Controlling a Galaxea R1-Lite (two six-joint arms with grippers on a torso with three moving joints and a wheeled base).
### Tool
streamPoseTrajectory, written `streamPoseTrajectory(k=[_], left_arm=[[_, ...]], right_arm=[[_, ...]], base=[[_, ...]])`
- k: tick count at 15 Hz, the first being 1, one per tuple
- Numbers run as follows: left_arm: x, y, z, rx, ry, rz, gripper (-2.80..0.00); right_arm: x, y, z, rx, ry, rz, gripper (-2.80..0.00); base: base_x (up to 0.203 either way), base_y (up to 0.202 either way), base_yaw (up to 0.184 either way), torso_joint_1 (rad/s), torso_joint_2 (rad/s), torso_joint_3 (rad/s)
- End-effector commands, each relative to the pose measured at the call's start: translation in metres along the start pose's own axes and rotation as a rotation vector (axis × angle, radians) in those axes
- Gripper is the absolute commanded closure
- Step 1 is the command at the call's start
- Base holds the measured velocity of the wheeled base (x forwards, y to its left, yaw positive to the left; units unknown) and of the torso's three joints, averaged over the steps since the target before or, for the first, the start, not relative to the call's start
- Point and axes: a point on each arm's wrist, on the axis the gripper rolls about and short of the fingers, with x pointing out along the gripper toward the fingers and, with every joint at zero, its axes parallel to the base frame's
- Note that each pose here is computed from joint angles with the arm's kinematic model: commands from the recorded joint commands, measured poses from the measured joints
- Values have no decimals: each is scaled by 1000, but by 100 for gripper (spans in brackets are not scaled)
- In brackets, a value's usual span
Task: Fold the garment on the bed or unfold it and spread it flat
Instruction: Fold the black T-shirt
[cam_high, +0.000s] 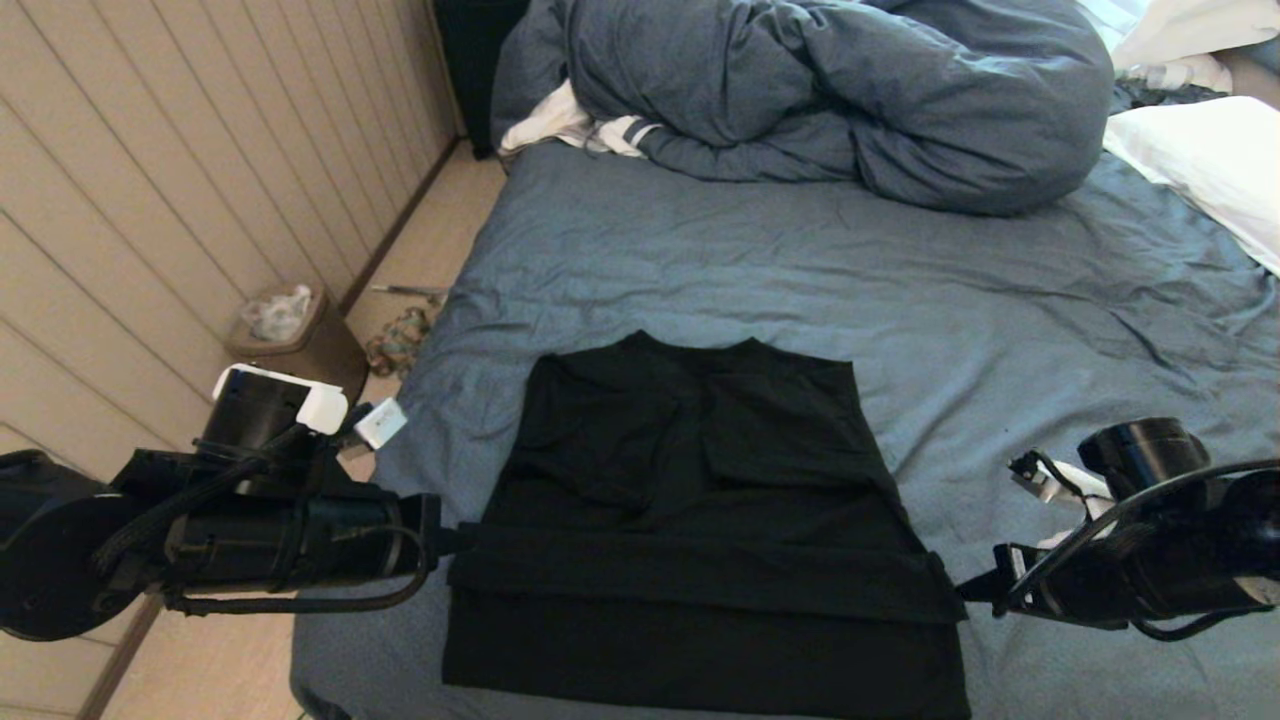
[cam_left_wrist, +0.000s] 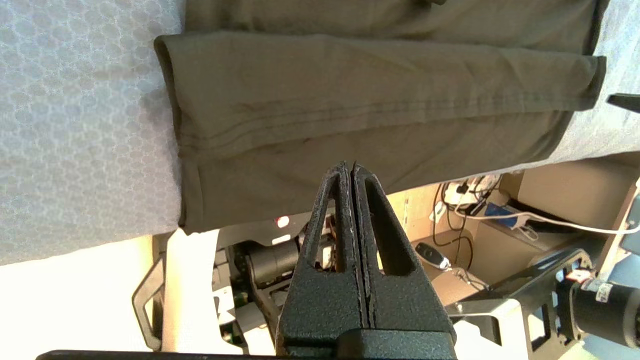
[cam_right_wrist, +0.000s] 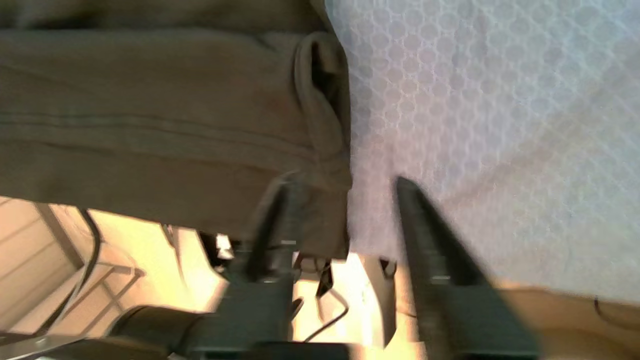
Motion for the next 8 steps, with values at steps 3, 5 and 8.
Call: streamPoseTrajectory(k=[3, 5, 8], left_arm=[[4, 2, 1, -2, -6, -2, 0], [7, 2, 2, 0, -11, -6, 0], [7, 4, 3, -1, -24, -7, 0]], right_arm=[[6, -1, -1, 6, -2, 5, -280], [7, 1, 0, 3, 2, 14, -280], [14, 7, -1, -6, 29, 47, -280]], base=[[0, 0, 0, 0, 0, 0], [0, 0, 0, 0, 0, 0], [0, 0, 0, 0, 0, 0]])
